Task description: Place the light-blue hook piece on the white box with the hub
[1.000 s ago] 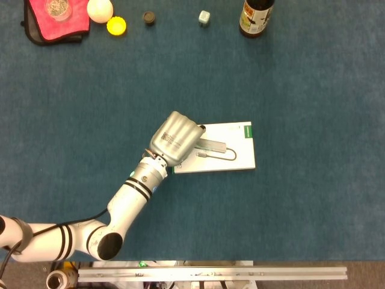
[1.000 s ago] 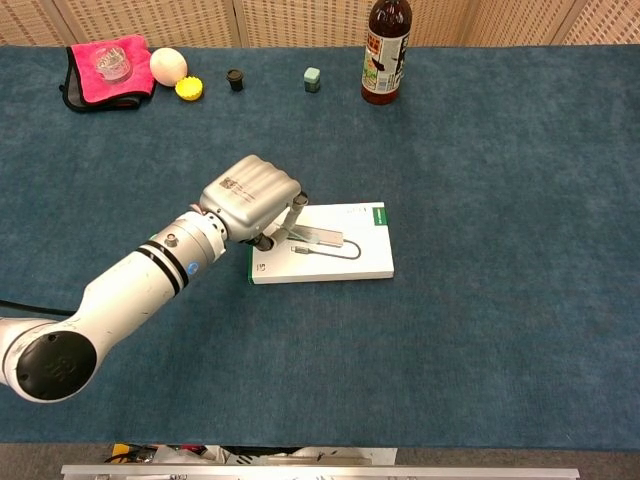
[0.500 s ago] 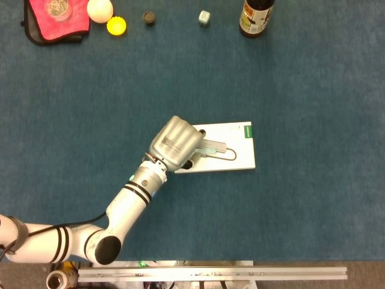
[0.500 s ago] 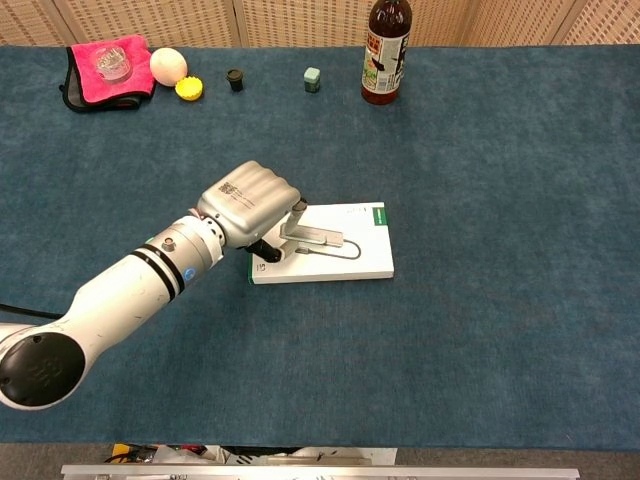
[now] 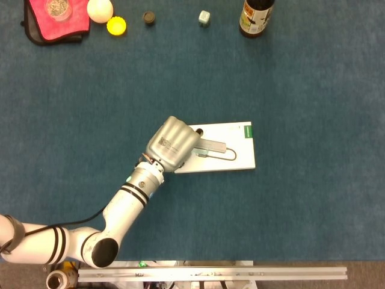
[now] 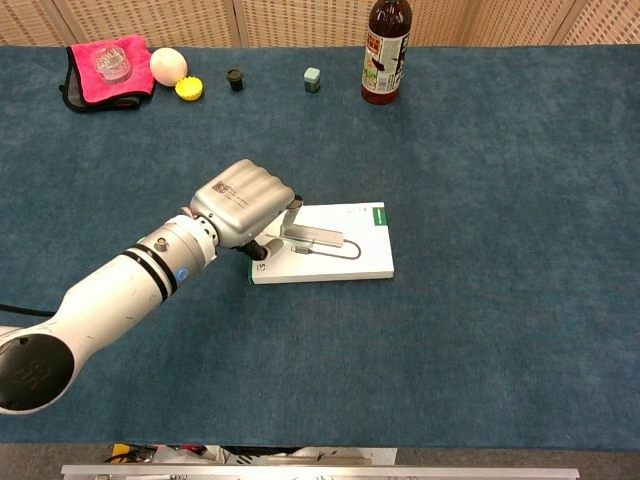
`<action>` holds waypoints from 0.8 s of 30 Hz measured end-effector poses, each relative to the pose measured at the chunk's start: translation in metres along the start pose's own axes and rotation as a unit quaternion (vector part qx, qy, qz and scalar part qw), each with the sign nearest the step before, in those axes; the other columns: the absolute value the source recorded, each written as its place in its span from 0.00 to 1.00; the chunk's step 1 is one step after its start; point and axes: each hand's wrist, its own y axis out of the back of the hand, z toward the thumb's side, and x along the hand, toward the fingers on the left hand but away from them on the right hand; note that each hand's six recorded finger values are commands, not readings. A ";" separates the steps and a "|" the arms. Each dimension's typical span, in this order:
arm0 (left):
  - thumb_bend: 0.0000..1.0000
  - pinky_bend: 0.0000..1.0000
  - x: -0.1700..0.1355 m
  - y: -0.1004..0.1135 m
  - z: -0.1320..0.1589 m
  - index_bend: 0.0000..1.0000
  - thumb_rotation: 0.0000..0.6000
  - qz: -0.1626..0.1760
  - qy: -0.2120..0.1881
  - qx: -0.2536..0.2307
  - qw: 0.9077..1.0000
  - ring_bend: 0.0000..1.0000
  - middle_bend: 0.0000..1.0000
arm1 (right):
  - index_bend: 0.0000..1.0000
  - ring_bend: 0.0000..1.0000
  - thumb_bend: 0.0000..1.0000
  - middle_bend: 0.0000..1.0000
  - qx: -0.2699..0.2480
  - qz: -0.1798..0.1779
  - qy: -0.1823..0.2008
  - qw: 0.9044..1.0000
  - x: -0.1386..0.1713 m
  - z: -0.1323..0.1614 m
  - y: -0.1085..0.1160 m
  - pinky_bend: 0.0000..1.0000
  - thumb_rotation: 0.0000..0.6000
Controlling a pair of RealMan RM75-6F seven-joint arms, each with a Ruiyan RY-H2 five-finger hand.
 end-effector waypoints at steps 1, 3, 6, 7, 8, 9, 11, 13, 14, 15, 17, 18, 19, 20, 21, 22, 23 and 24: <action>0.34 1.00 -0.001 0.000 0.000 0.40 0.91 0.001 0.000 0.002 1.000 0.98 0.96 | 0.16 0.25 0.14 0.29 0.000 0.000 0.001 1.000 0.000 0.000 0.000 0.33 1.00; 0.31 1.00 -0.002 0.000 -0.001 0.38 0.98 0.000 0.000 0.008 1.000 0.97 0.95 | 0.16 0.25 0.14 0.29 0.001 -0.002 0.002 1.000 0.000 0.001 0.001 0.33 1.00; 0.27 0.99 -0.003 0.000 -0.002 0.33 1.00 -0.001 0.003 0.018 1.000 0.96 0.92 | 0.16 0.25 0.14 0.29 0.001 -0.003 0.005 1.000 -0.001 0.003 0.001 0.33 1.00; 0.26 0.99 -0.003 0.000 -0.002 0.32 1.00 0.000 0.004 0.021 1.000 0.95 0.92 | 0.16 0.25 0.14 0.29 0.001 -0.004 0.005 1.000 0.000 0.003 0.002 0.33 1.00; 0.25 0.98 -0.004 0.000 -0.002 0.31 1.00 0.001 0.005 0.024 1.000 0.95 0.91 | 0.16 0.25 0.14 0.29 0.001 -0.005 0.006 1.000 0.000 0.003 0.002 0.33 1.00; 0.24 0.97 -0.004 0.001 -0.002 0.30 1.00 0.002 0.005 0.029 1.000 0.94 0.90 | 0.16 0.25 0.14 0.29 0.001 -0.005 0.006 1.000 0.000 0.003 0.003 0.33 1.00; 0.23 0.95 -0.006 0.003 -0.001 0.29 1.00 0.006 0.003 0.034 0.999 0.92 0.89 | 0.16 0.25 0.14 0.29 0.001 -0.005 0.005 1.000 0.000 0.003 0.003 0.33 1.00; 0.22 0.92 -0.007 0.004 0.001 0.27 1.00 0.012 0.000 0.040 0.999 0.89 0.85 | 0.16 0.25 0.14 0.29 0.001 -0.005 0.005 1.000 0.001 0.003 0.003 0.33 1.00; 0.22 0.90 -0.008 0.005 0.002 0.27 1.00 0.014 -0.002 0.042 0.999 0.88 0.84 | 0.16 0.25 0.14 0.29 0.000 -0.005 0.005 1.000 0.001 0.003 0.003 0.33 1.00; 0.22 0.89 -0.009 0.005 0.003 0.26 1.00 0.017 -0.004 0.046 0.999 0.87 0.82 | 0.16 0.25 0.14 0.29 0.000 -0.006 0.005 1.000 0.001 0.003 0.003 0.33 1.00; 0.22 0.87 -0.010 0.005 0.006 0.26 1.00 0.020 -0.008 0.052 0.998 0.85 0.80 | 0.16 0.25 0.14 0.29 0.000 -0.007 0.004 1.000 0.002 0.003 0.003 0.33 1.00; 0.22 0.87 -0.011 0.005 0.008 0.26 1.00 0.021 -0.010 0.052 0.998 0.85 0.80 | 0.16 0.25 0.14 0.29 0.000 -0.007 0.004 1.000 0.002 0.003 0.003 0.33 1.00; 0.22 0.86 -0.011 0.005 0.008 0.26 1.00 0.021 -0.010 0.051 0.998 0.84 0.79 | 0.16 0.25 0.14 0.29 0.000 -0.007 0.004 1.000 0.002 0.002 0.004 0.33 1.00; 0.22 0.86 -0.011 0.005 0.009 0.26 1.00 0.022 -0.011 0.051 0.998 0.84 0.79 | 0.16 0.25 0.14 0.29 0.000 -0.007 0.004 1.000 0.003 0.002 0.004 0.33 1.00; 0.22 0.86 -0.011 0.006 0.010 0.26 1.00 0.025 -0.011 0.050 0.998 0.84 0.79 | 0.16 0.25 0.14 0.29 0.001 -0.007 0.004 1.000 0.003 0.002 0.004 0.33 1.00; 0.22 0.86 -0.012 0.006 0.010 0.26 1.00 0.026 -0.011 0.050 0.998 0.84 0.79 | 0.16 0.25 0.14 0.29 0.001 -0.007 0.004 1.000 0.003 0.002 0.004 0.33 1.00; 0.22 0.86 -0.012 0.006 0.010 0.26 1.00 0.026 -0.011 0.050 0.998 0.84 0.79 | 0.16 0.25 0.14 0.29 0.001 -0.006 0.004 1.000 0.003 0.002 0.004 0.33 1.00; 0.22 0.86 -0.012 0.006 0.011 0.26 1.00 0.026 -0.012 0.049 0.998 0.84 0.79 | 0.16 0.25 0.14 0.29 0.001 -0.005 0.005 1.000 0.004 0.003 0.004 0.33 1.00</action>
